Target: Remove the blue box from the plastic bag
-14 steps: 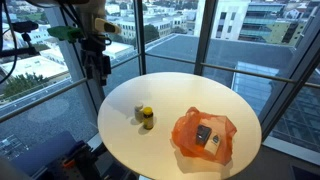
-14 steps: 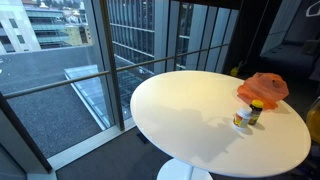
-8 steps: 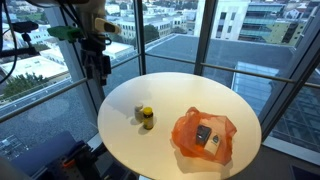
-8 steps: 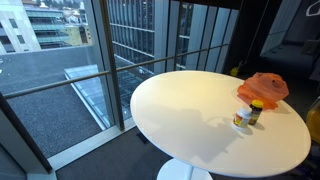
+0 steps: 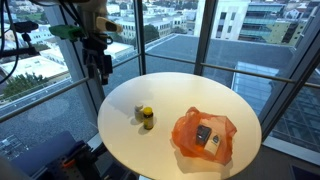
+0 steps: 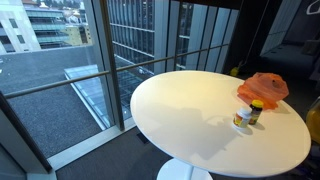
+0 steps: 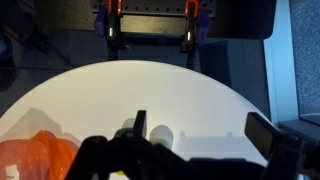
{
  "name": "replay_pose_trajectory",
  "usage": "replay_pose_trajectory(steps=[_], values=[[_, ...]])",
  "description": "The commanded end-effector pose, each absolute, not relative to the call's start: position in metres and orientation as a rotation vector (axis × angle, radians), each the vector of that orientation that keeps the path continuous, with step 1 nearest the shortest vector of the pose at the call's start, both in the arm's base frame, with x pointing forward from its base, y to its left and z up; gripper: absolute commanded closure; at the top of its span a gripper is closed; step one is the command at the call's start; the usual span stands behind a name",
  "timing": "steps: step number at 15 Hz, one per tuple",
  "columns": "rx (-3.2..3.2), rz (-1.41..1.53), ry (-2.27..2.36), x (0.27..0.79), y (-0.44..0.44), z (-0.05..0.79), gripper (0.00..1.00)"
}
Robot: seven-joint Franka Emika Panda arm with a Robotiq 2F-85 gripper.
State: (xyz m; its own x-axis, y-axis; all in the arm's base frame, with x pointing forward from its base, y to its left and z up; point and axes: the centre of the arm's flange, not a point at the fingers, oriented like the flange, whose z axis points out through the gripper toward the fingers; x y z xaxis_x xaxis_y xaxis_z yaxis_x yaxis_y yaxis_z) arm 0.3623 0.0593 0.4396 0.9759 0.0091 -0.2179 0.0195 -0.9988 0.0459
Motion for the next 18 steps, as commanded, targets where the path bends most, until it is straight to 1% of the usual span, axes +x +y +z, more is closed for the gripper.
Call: replay_pose_trajectory(steps=[1,7,14,18], values=[[3.094,-0.304,-0.035,0.379,0.048,0.452,0.00],[3.131,-0.205,-0.197,0.410,0.007,0.468,0.00],[3.162,-0.053,-0.452,0.454,-0.069,0.473,0.00],[3.164,0.012,-0.600,0.469,-0.120,0.468,0.00]])
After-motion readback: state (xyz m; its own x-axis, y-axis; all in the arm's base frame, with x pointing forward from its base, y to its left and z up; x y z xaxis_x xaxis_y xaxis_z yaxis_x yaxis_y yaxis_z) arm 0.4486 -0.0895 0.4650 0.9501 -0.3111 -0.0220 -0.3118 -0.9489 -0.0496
